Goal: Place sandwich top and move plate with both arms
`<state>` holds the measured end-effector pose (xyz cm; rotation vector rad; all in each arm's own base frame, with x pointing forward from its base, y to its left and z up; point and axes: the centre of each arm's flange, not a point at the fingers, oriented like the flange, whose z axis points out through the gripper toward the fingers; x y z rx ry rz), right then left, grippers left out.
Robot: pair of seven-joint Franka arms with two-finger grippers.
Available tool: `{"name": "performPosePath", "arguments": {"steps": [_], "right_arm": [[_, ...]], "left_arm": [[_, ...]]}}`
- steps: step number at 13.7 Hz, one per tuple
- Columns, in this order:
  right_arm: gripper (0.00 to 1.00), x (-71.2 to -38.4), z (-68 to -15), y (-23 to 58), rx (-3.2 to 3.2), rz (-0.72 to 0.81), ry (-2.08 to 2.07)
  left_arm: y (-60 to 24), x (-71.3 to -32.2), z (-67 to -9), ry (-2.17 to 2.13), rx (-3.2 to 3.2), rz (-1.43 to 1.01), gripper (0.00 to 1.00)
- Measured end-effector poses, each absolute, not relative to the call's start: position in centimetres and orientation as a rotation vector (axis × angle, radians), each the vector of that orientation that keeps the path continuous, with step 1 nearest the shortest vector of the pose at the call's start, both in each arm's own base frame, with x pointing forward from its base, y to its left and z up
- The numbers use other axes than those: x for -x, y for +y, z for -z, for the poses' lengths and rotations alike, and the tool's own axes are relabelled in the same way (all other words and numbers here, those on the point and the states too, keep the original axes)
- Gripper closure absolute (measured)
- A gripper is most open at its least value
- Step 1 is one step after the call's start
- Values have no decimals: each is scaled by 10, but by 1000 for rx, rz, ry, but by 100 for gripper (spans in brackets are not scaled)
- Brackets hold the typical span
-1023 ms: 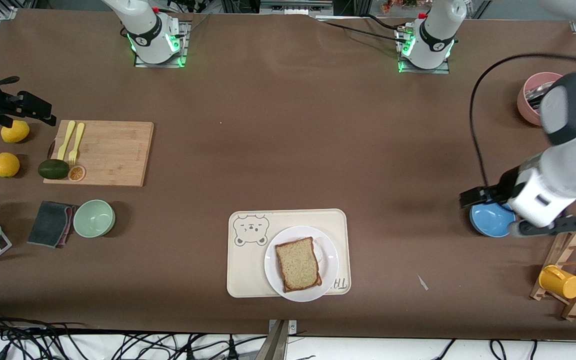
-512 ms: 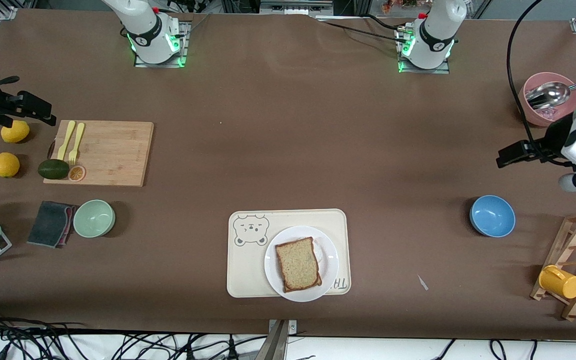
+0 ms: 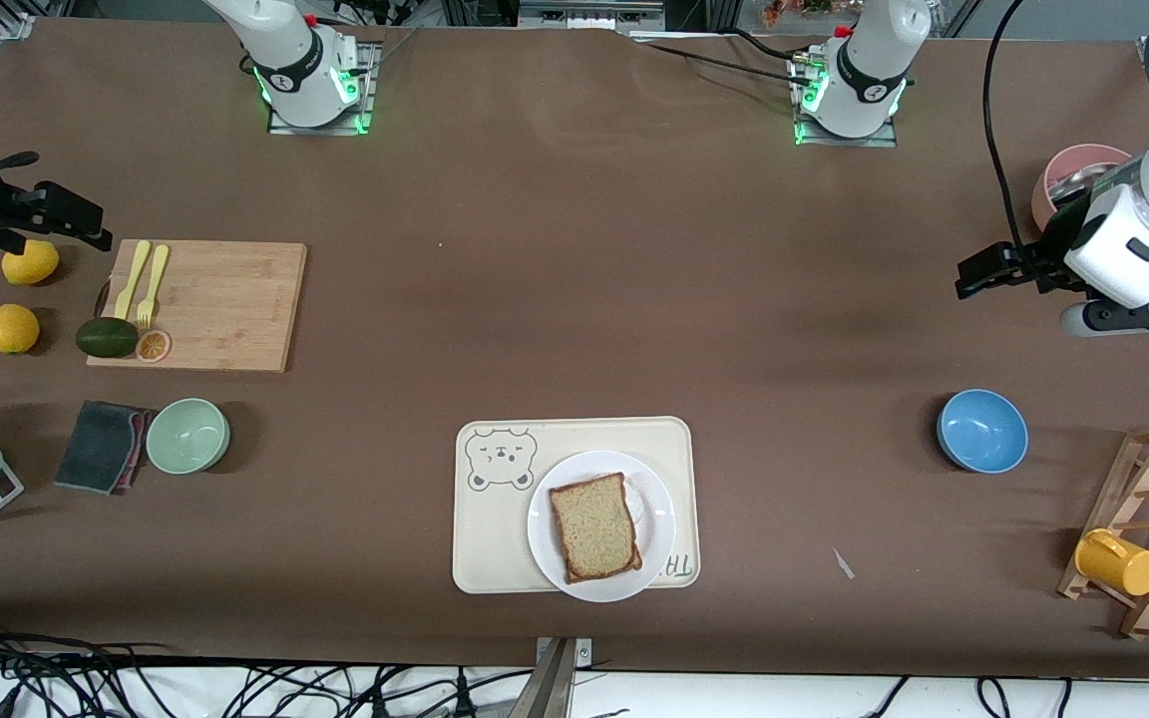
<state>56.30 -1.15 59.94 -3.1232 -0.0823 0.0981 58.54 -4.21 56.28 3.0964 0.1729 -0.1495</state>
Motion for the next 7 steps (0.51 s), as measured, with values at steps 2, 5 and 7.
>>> {"name": "performPosePath", "arguments": {"steps": [2,5,7], "right_arm": [[0,-563,-599,-12,3123,-98,-82],[0,-563,-599,-11,3123,-99,-83],[0,-563,-599,-11,3123,-101,-83]], "left_arm": [[-41,-585,-559,175,-3097,157,0],[-38,-586,-558,186,-3096,157,0],[-18,-586,-558,237,-3091,159,0]]}}
